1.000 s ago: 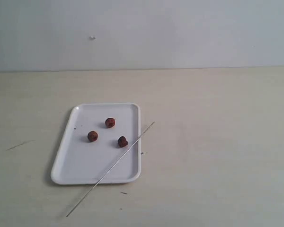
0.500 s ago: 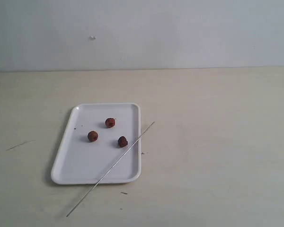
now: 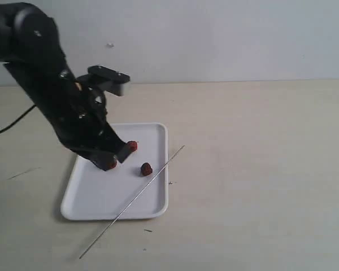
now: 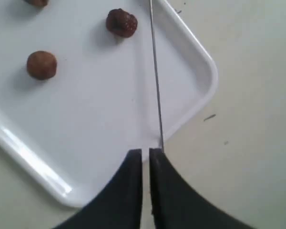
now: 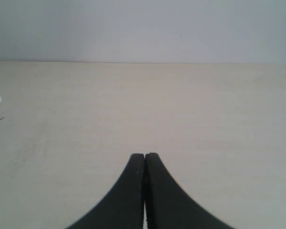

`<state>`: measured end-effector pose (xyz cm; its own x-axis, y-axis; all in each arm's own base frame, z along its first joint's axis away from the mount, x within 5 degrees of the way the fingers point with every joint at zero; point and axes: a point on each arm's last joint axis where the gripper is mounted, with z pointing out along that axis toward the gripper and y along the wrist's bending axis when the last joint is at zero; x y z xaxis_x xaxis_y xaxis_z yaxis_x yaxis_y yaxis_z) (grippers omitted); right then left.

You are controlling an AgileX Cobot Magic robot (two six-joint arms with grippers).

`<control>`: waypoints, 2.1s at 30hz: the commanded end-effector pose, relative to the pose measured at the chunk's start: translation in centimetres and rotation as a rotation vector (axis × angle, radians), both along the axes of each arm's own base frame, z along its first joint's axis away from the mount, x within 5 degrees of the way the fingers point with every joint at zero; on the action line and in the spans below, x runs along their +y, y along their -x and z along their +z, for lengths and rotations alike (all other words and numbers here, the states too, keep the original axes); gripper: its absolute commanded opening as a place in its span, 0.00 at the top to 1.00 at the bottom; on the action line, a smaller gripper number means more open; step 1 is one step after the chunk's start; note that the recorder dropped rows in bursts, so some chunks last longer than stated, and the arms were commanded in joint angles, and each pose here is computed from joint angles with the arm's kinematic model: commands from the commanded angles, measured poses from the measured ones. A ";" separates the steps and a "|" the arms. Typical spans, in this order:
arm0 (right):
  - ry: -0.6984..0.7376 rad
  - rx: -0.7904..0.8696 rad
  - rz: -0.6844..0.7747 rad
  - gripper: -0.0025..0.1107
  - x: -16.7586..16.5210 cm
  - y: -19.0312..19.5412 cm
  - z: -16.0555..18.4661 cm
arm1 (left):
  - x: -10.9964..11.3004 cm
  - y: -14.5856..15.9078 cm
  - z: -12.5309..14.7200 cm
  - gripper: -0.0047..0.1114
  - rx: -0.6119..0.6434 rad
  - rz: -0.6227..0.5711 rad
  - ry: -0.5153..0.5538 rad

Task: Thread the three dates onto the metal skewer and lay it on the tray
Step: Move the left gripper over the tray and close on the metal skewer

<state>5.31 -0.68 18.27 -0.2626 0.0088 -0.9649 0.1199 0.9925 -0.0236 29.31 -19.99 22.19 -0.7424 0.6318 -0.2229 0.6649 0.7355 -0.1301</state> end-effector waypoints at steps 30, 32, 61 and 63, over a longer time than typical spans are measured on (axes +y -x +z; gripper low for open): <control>0.002 -0.011 -0.007 0.98 0.0 0.0 0.0 | -6.1 -0.8 -7.2 0.66 0.070 0.077 -0.209; 0.002 -0.011 -0.007 0.98 0.0 0.0 0.0 | -6.0 -0.7 -7.6 0.66 0.067 0.077 -0.206; 0.002 -0.011 -0.007 0.98 0.0 0.0 0.0 | -5.8 -0.5 -8.5 0.66 0.046 0.079 -0.189; 0.002 -0.011 -0.007 0.98 0.0 0.0 0.0 | -5.8 -0.4 -8.6 0.66 0.045 0.078 -0.190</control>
